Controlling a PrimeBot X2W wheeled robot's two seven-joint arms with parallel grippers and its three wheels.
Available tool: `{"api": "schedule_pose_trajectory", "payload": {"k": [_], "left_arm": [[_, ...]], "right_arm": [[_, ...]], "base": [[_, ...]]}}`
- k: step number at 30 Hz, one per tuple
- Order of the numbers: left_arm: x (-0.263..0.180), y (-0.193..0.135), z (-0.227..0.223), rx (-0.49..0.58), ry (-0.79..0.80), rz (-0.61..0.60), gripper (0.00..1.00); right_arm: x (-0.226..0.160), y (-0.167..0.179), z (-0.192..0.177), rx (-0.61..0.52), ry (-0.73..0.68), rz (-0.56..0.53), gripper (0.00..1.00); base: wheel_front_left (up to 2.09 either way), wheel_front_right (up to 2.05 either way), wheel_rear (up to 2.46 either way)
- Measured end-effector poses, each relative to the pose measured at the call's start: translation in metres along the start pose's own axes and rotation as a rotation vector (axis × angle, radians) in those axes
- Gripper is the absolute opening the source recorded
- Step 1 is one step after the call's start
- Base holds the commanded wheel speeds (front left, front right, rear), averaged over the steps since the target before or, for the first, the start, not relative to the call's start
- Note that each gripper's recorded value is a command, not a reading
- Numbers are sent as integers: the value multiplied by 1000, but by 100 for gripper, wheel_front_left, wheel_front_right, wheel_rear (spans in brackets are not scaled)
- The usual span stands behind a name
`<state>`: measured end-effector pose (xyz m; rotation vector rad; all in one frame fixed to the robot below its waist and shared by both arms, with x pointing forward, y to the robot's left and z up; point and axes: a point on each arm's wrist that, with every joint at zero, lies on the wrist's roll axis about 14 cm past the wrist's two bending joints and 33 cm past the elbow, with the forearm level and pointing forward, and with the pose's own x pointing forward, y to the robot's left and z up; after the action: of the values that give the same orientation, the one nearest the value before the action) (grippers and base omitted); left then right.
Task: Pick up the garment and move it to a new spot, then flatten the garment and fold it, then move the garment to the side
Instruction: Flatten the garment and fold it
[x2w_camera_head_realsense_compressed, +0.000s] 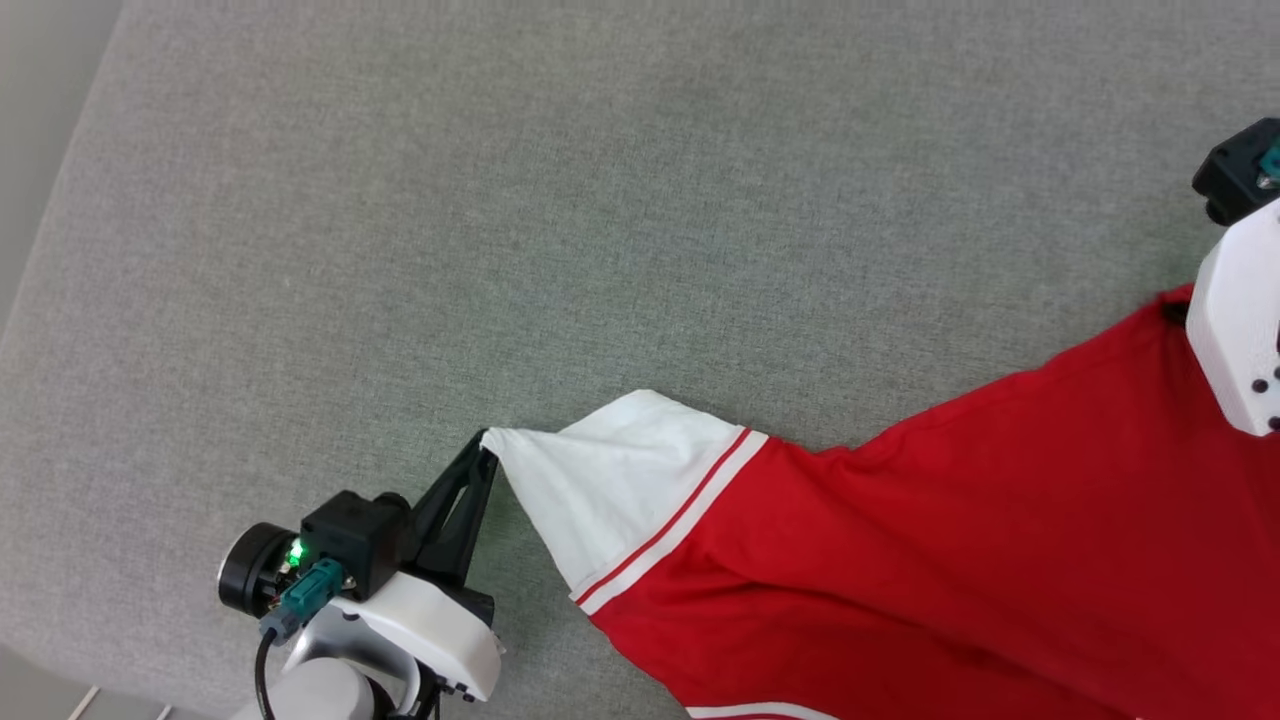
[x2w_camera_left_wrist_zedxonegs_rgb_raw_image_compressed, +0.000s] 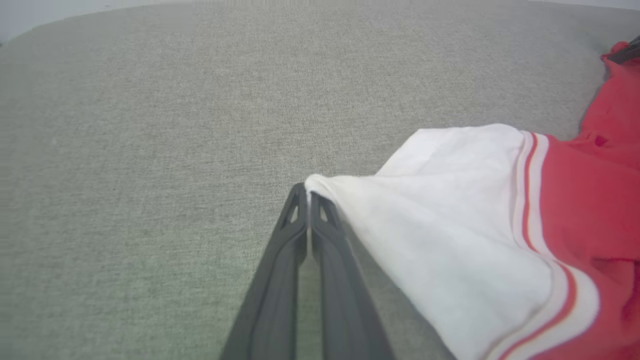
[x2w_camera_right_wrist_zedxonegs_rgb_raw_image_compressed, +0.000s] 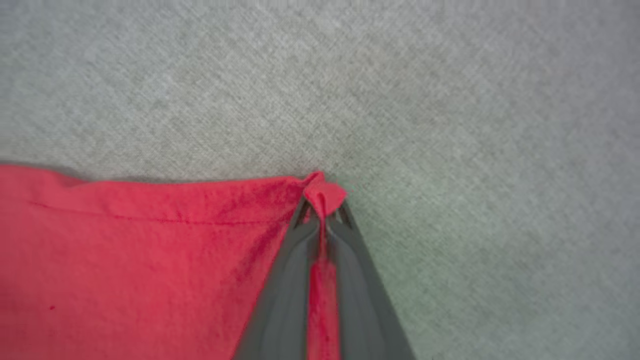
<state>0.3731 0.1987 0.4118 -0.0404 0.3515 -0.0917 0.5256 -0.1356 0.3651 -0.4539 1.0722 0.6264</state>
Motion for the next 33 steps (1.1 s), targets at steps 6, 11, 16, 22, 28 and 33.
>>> {"api": "schedule_pose_trajectory", "payload": {"k": [6, 11, 16, 22, 28, 33], "left_arm": [[-3, -3, 30, 50, -96, -27, 0], [-6, -4, 70, 123, -206, -51, 0], [-2, -10, 131, 195, -362, -86, 0], [12, -31, 220, 271, -561, -156, 0], [33, -42, 299, 350, -704, -192, 0], [51, -58, 362, 411, -824, -221, 0]], "right_arm": [[-37, 1, 38, 45, -230, -4, 0], [-86, -4, 60, 18, -410, -65, 0], [-142, -14, 80, 8, -595, -134, 0], [-208, -42, 105, 20, -811, -254, 0], [-238, -66, 137, 10, -961, -349, 0], [-257, -88, 170, -5, -1049, -435, 0]], "base": [[0, 0, 0], [0, 0, 0], [0, 0, 0], [0, 0, 0], [0, 0, 0], [0, 0, 0]]}}
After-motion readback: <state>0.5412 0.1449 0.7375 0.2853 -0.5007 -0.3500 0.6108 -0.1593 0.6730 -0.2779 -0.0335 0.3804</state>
